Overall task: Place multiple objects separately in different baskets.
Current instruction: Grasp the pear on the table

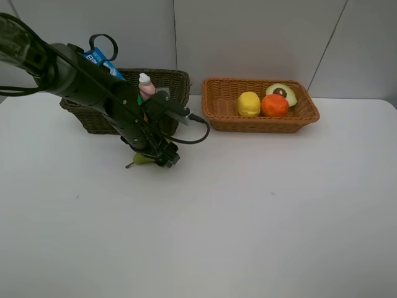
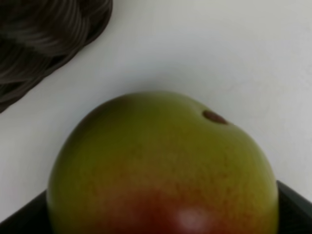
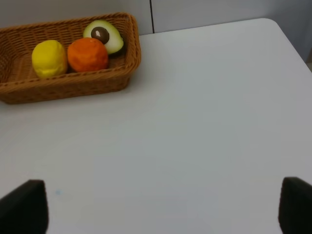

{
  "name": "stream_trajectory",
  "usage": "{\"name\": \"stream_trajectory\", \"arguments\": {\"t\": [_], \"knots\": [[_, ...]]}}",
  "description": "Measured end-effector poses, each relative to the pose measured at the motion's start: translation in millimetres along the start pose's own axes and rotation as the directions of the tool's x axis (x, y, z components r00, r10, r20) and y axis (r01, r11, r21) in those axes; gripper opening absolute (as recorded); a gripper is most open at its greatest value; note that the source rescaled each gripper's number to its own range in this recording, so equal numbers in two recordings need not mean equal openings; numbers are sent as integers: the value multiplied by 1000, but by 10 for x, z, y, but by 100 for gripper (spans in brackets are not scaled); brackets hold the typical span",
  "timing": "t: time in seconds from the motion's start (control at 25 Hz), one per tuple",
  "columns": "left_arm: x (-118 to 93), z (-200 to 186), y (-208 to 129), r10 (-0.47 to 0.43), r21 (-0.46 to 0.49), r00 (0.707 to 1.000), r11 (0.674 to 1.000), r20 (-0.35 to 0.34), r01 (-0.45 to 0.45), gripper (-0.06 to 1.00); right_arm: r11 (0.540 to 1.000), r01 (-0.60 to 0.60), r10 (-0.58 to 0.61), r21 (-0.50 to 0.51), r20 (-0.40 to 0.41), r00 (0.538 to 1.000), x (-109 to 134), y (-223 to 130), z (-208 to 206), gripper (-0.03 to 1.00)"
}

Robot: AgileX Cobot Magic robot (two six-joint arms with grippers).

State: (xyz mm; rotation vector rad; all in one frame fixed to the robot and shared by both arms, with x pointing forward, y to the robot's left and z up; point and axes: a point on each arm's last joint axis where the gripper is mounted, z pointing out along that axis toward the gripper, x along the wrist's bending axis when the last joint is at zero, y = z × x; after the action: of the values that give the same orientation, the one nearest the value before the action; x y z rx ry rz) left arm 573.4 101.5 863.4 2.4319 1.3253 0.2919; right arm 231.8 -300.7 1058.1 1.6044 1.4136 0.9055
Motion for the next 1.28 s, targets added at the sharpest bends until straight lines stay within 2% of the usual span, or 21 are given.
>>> {"name": "stream_trajectory", "arguments": {"t": [0.08,0.96,1.28], "knots": [[0,0,2,-2,-2,1000,1000,0,2,91,1000,0,0,0,0,1000,0,0,0,100],[-4,-88,74,-35,-48,999,998,7,36,91,1000,0,0,0,0,1000,0,0,0,100],[-7,-87,41,-39,-12,999,999,9,39,91,1000,0,0,0,0,1000,0,0,0,100]]}}
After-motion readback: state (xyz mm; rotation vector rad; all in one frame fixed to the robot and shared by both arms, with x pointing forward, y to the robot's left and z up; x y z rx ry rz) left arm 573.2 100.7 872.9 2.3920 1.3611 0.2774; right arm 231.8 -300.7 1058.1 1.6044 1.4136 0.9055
